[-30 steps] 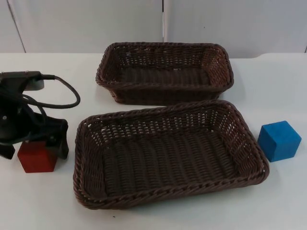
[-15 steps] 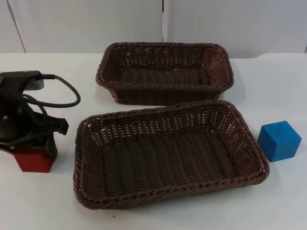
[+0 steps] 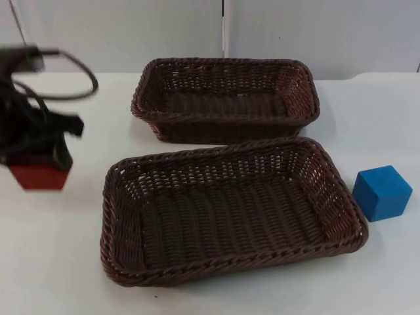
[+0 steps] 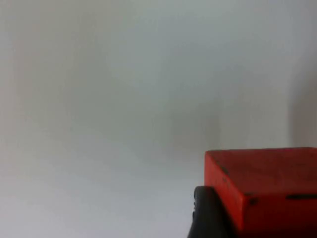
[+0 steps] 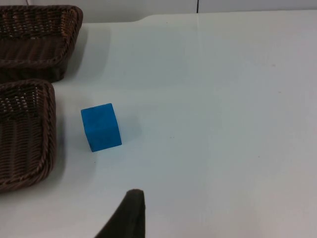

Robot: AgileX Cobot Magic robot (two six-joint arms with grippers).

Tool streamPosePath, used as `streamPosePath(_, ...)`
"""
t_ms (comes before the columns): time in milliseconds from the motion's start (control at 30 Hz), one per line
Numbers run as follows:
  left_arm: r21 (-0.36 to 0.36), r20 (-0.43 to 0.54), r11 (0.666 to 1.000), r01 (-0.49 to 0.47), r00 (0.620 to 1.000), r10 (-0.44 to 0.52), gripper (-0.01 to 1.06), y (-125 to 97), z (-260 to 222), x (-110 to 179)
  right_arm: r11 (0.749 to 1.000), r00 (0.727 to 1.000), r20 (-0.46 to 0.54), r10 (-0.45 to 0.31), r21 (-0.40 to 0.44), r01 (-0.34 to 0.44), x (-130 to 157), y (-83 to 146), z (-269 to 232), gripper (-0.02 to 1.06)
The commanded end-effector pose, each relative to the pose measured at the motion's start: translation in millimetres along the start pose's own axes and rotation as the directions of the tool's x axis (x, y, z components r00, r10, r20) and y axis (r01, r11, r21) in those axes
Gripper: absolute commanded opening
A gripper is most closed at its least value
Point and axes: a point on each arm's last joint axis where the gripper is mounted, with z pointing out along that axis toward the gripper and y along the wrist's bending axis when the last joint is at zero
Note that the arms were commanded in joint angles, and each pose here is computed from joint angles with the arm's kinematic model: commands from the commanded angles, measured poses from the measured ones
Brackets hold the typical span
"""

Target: Pick up one cube with the left hand and place it into the upper basket. Pick up one cube with the right hand and place it into the lower basket.

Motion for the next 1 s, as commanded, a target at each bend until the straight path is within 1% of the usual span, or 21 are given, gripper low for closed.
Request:
streamPosePath(0,0.024,0.106,1.000,0.008,0.994,-0.011,0.00,-8.1,-35.9,-7.4,1.000,1.000,0.004,0.000,0.005,0.000,0.5,0.0,0.0,1.05)
streamPosePath(33,0.024,0.106,1.000,0.008,0.994,-0.011,0.00,-8.1,-35.9,-7.4,1.000,1.000,0.004,0.000,0.005,0.000,0.5,0.0,0.0,1.05)
streamPosePath(100,0.031,0.171,1.000,-0.003,0.985,-0.002,0.00,-11.2,-57.2,-10.4,1.000,1.000,0.004,0.000,0.005,0.000,0.5,0.0,0.0,1.05)
streamPosePath(133,0.039,0.219,0.999,-0.011,0.976,0.002,0.00,-13.7,-73.3,-11.8,1.000,1.000,0.004,0.000,0.005,0.000,0.5,0.0,0.0,1.05)
streamPosePath(167,0.040,0.243,0.999,-0.015,0.970,0.005,0.00,-14.7,-81.5,-12.2,1.000,1.000,0.004,0.000,0.005,0.000,0.5,0.0,0.0,1.05)
streamPosePath(200,0.040,0.243,0.999,-0.015,0.970,0.005,0.00,-14.7,-81.5,-12.2,1.000,1.000,0.004,0.000,0.005,0.000,0.5,0.0,0.0,1.05)
streamPosePath(333,0.041,0.331,0.999,-0.028,0.943,0.013,0.00,-17.9,-109.0,-12.8,1.000,1.000,0.004,0.000,0.005,0.000,0.5,0.0,0.0,1.05)
streamPosePath(467,0.038,0.352,0.999,-0.033,0.936,0.017,0.00,-18.3,-114.1,-13.2,1.000,1.000,0.004,0.000,0.005,0.000,0.5,0.0,0.0,1.05)
streamPosePath(967,0.037,0.362,0.999,-0.033,0.932,0.018,0.00,-18.1,-113.8,-14.2,1.000,1.000,0.004,0.000,0.005,0.000,0.5,0.0,0.0,1.05)
